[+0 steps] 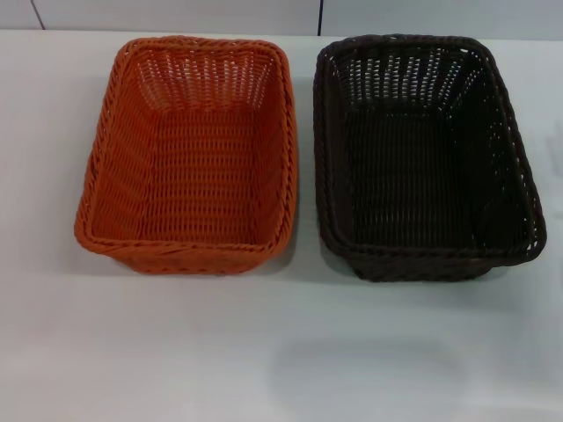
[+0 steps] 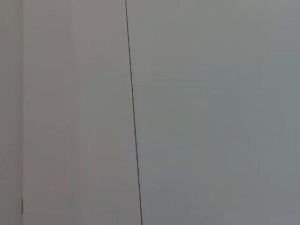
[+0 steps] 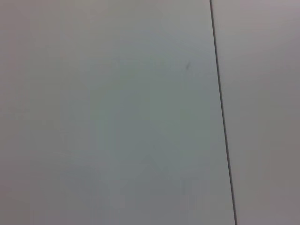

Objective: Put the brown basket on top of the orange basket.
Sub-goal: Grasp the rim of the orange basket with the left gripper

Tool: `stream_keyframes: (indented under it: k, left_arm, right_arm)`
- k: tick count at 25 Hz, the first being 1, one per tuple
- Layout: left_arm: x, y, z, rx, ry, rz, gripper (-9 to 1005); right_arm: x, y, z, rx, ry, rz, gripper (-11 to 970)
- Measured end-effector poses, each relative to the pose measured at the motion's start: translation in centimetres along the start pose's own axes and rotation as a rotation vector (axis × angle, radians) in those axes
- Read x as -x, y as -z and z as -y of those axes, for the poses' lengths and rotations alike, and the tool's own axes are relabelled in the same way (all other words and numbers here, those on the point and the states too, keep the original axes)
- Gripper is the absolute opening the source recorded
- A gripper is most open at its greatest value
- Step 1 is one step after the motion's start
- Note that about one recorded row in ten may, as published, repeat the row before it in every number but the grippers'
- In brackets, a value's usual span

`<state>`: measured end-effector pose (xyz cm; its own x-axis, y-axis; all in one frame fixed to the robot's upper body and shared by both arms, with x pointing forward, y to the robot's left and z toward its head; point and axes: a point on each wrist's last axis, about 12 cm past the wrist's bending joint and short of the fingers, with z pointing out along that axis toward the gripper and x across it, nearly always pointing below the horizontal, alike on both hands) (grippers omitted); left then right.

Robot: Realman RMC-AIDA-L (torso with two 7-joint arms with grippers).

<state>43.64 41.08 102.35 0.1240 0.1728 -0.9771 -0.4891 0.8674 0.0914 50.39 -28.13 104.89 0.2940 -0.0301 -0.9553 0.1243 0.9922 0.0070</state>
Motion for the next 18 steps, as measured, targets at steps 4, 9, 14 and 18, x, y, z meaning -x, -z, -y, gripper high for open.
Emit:
stream_keyframes:
  k: [4,9,14,18]
  left_arm:
    - [0.2,-0.1,0.0,-0.002,-0.009,0.013,786]
    - [1.0,-1.2,0.4,-0.024,-0.007,0.067,780]
    - [2.0,-3.6,1.8,-0.151,-0.025,0.059,775]
    - [3.9,-5.6,3.0,-0.257,-0.055,0.009,771]
  right_arm:
    - [0.0,0.0,-0.1,0.001,-0.003,-0.002,786]
    - [0.0,-0.1,-0.2,0.004,-0.009,-0.002,787]
    - [0.0,0.0,-0.3,0.002,-0.013,-0.004,787]
    - [0.1,0.0,-0.3,0.001,-0.019,-0.002,787]
